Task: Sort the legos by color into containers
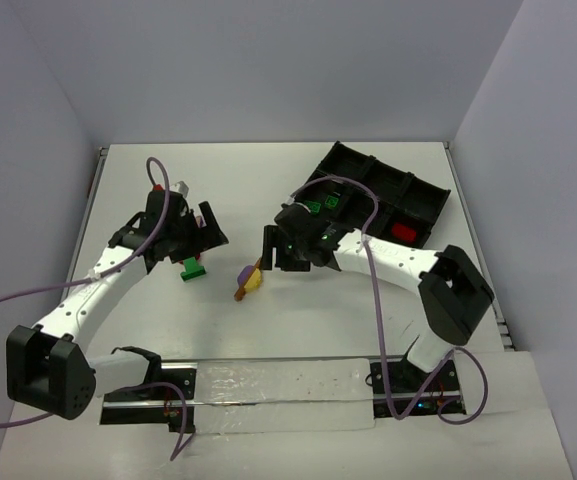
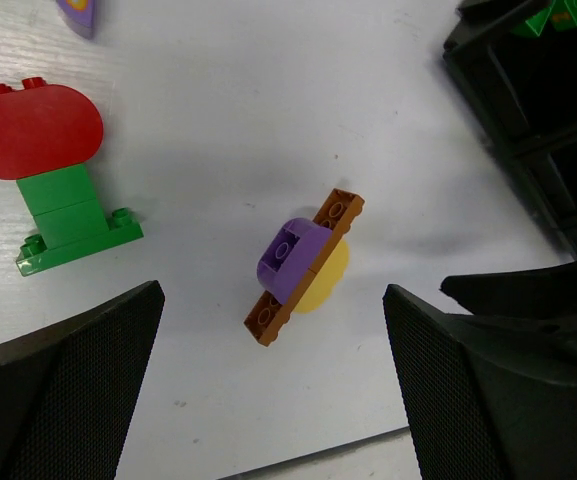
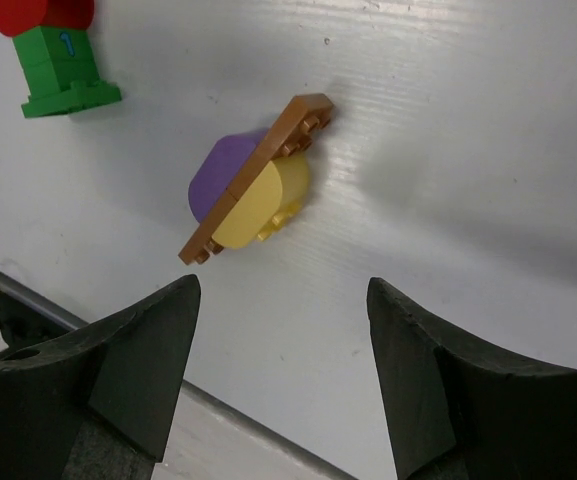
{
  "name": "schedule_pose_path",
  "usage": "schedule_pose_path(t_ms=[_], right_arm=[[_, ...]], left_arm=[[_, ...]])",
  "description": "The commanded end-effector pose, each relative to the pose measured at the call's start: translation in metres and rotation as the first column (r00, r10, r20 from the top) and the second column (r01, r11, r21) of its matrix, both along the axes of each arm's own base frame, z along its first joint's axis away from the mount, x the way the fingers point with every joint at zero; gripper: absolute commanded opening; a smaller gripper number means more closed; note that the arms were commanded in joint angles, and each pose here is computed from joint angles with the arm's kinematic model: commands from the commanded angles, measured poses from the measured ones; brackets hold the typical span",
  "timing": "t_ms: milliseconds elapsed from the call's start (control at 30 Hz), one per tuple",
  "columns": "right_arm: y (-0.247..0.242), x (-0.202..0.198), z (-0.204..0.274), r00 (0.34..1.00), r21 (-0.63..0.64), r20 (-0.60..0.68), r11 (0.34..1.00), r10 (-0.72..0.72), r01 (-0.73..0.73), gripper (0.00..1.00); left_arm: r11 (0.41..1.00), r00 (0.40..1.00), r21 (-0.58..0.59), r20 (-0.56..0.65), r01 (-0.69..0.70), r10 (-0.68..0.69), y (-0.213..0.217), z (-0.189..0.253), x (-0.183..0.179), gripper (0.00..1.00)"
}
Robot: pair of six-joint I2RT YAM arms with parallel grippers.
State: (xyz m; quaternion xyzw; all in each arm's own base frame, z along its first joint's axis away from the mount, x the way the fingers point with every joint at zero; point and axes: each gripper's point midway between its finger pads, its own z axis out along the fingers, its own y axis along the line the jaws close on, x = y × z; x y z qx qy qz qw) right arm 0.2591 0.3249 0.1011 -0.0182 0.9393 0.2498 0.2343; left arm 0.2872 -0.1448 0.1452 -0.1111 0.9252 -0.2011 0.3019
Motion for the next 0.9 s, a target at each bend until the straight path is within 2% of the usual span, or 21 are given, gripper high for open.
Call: schedule_pose_path(t_ms=[0, 167, 567, 867], right_arm=[[0.033, 0.016, 0.010, 1.000, 0.111, 0.000, 0.993, -0.025, 0.025, 0.76], [0.041, 0.023, -0.011, 0.998, 0.103, -0.023, 0.993, -0.058, 0.060, 0.75], [0.041, 0.052, -0.027, 0.973, 0.095, -0.009, 0.969, -0.230, 0.230, 0.59], [0.047, 0.066, -0.044, 0.968, 0.048, -0.025, 0.966, -0.251, 0.252, 0.50]], left_arm=[[0.998, 0.998, -0.039, 0.044, -0.045, 0.047, -0.001, 0.017, 0.015, 0.99], [0.999, 0.999, -0.040, 0.031, -0.027, 0.028, -0.003, 0.011, 0.013, 0.99], [1.000, 0.999, -0.011, 0.042, -0.023, 0.023, 0.002, 0.011, 0.013, 0.99], [0.999, 0.999, 0.031, 0.038, -0.010, 0.008, 0.006, 0.008, 0.013, 0.99]])
